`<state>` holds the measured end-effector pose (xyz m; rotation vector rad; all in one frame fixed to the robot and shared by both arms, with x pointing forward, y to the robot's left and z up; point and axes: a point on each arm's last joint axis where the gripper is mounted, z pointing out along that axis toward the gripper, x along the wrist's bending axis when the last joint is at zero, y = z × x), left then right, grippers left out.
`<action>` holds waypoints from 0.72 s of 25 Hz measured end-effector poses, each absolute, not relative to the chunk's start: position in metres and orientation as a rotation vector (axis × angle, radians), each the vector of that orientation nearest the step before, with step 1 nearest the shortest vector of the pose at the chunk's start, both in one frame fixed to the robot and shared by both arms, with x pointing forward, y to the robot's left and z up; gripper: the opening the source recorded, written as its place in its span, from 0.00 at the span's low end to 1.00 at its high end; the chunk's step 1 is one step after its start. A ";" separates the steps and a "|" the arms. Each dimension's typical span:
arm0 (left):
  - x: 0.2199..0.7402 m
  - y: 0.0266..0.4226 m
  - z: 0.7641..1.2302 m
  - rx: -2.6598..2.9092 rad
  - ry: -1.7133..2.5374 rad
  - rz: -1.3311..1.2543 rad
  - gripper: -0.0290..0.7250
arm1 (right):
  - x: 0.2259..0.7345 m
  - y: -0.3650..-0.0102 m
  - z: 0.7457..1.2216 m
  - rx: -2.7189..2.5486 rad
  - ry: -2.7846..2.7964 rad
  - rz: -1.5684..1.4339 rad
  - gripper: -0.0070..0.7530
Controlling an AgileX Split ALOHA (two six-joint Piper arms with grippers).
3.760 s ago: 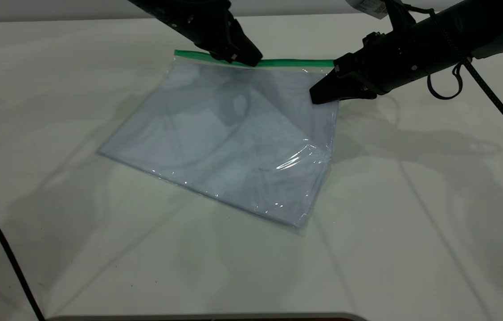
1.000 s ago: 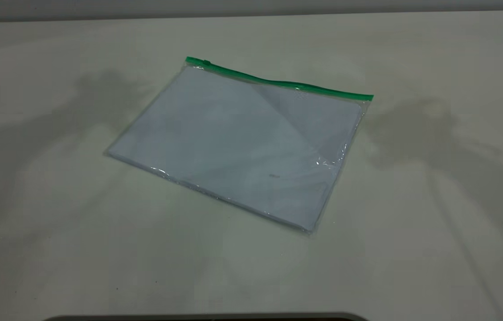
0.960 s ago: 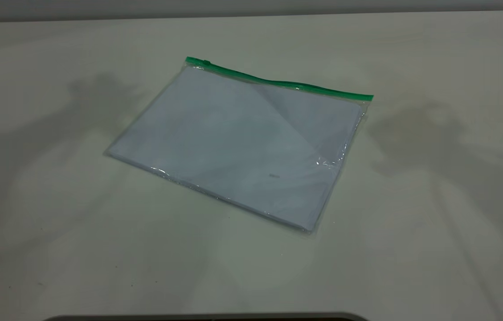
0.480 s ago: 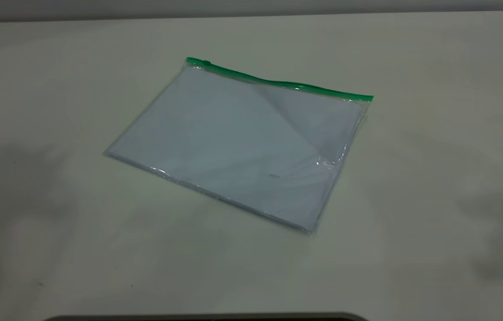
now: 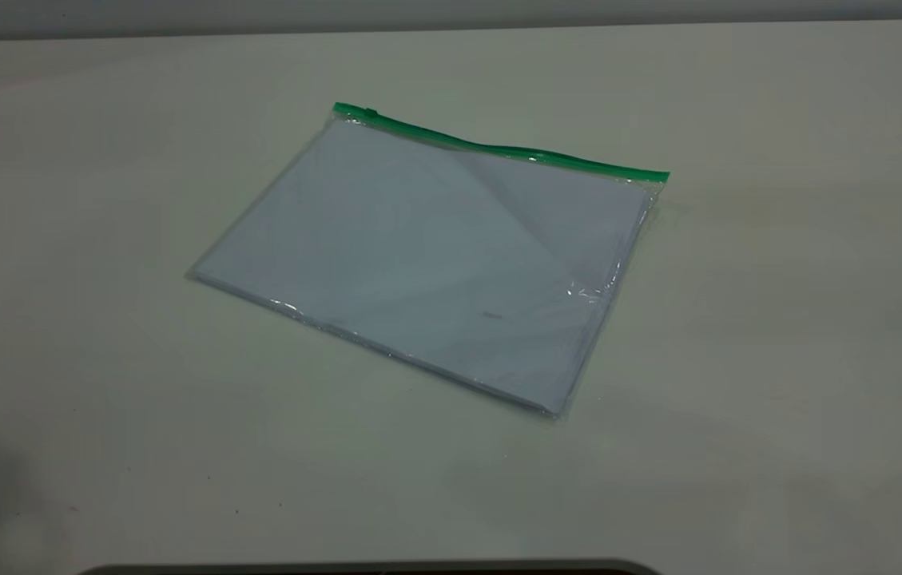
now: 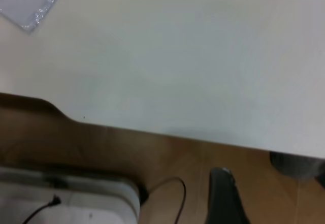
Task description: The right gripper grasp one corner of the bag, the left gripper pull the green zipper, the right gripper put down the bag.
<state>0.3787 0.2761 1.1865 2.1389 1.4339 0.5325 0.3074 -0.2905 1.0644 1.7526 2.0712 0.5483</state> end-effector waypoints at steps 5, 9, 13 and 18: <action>0.342 0.284 1.139 2.168 1.542 0.497 0.43 | 0.291 -0.293 1.036 1.709 2.021 0.618 0.67; 0.316 0.288 1.111 2.135 1.611 0.484 0.54 | 0.289 -0.293 1.034 1.704 2.014 0.627 0.67; 0.293 0.291 1.083 2.091 1.671 0.475 0.58 | 0.289 -0.293 1.034 1.705 2.014 0.632 0.67; 0.269 0.293 1.059 2.050 1.660 0.521 0.59 | 0.289 -0.293 1.034 1.704 2.014 0.633 0.67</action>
